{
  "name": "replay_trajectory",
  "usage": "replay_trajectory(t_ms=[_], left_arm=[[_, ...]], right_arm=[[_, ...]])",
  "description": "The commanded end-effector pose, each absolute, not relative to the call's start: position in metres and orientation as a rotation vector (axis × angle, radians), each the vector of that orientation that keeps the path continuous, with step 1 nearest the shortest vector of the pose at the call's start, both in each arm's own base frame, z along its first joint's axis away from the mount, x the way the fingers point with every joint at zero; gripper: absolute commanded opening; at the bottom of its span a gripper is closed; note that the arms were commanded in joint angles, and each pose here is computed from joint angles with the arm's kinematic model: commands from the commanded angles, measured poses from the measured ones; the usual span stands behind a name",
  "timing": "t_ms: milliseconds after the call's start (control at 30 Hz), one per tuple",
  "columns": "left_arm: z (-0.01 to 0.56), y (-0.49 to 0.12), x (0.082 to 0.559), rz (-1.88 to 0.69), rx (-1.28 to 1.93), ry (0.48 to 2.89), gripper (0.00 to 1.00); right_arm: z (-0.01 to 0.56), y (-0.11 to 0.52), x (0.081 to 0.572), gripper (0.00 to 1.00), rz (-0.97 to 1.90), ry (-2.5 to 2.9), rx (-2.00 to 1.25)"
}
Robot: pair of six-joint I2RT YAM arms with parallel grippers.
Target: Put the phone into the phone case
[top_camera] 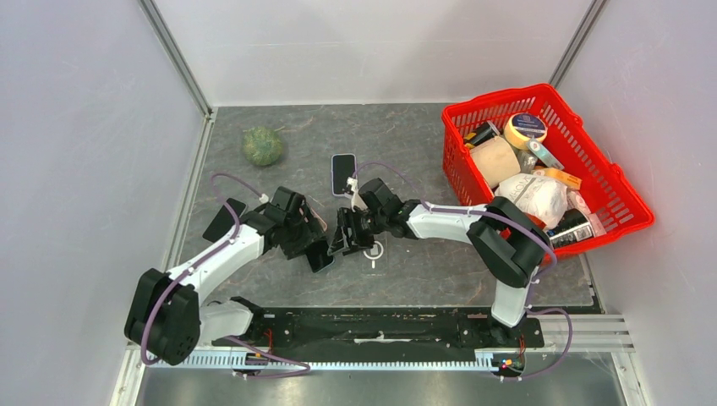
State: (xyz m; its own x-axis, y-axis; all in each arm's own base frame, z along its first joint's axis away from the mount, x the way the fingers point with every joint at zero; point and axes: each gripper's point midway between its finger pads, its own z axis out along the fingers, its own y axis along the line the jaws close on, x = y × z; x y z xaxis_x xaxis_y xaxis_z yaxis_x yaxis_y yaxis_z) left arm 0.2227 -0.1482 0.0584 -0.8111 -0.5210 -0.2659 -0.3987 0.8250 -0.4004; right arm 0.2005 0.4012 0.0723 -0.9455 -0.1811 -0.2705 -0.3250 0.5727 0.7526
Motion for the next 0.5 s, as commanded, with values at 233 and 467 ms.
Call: replay_trajectory(t_ms=[233, 467], left_arm=[[0.09, -0.192, 0.248, -0.635, -0.665, 2.563, 0.3], [0.093, -0.206, 0.246, -0.687, -0.66, 2.553, 0.31]], right_arm=[[0.087, 0.423, 0.215, 0.53, 1.371, 2.542, -0.363], [0.082, 0.419, 0.22, 0.37, 1.326, 2.547, -0.312]])
